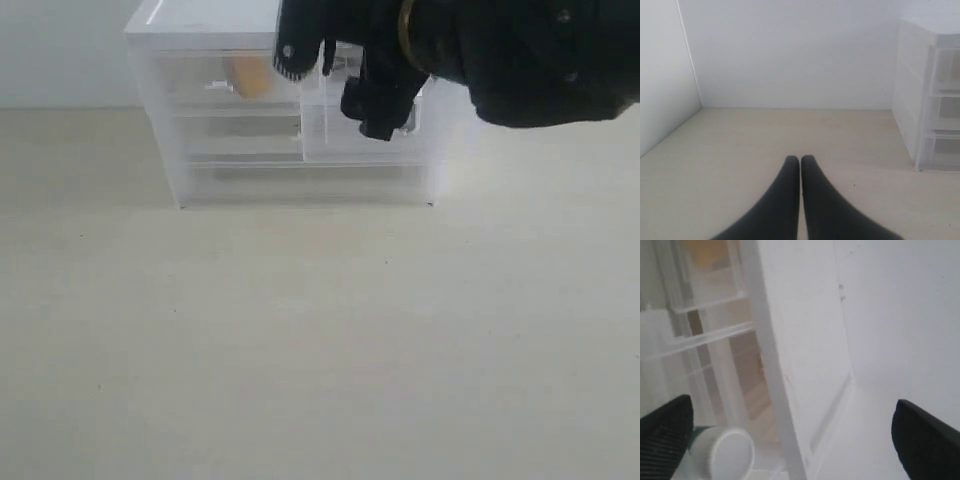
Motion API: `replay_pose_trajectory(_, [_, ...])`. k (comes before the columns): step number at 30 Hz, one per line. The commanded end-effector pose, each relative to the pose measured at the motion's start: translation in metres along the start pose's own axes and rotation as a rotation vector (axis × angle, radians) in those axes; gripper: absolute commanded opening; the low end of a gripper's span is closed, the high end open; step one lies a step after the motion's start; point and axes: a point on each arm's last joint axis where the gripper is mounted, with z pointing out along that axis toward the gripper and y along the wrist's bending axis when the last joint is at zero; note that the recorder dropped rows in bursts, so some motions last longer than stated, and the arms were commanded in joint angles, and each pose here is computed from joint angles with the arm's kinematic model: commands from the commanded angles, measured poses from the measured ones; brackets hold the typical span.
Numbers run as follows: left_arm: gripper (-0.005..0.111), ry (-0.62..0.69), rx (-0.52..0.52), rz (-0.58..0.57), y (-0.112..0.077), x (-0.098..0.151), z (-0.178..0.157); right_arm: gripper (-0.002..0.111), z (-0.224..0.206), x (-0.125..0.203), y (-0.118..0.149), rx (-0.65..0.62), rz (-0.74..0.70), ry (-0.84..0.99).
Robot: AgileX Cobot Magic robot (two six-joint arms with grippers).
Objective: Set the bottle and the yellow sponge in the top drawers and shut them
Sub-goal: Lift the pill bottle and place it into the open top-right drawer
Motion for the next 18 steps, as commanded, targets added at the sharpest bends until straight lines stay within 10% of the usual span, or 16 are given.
replay_pose_trajectory(1, [0.004, -0.001, 0.002, -0.001, 0.0, 0.001, 0.0, 0.084, -0.024, 0.017, -0.038, 0.082, 0.319, 0.038])
replay_pose_trajectory(4, [0.004, -0.001, 0.002, -0.001, 0.0, 0.001, 0.0, 0.005, -0.014, 0.042, -0.042, 0.025, 0.449, 0.114])
replay_pose_trajectory(18, [0.004, -0.001, 0.002, -0.001, 0.0, 0.001, 0.0, 0.0, 0.032, 0.042, 0.011, -0.264, 0.633, 0.089])
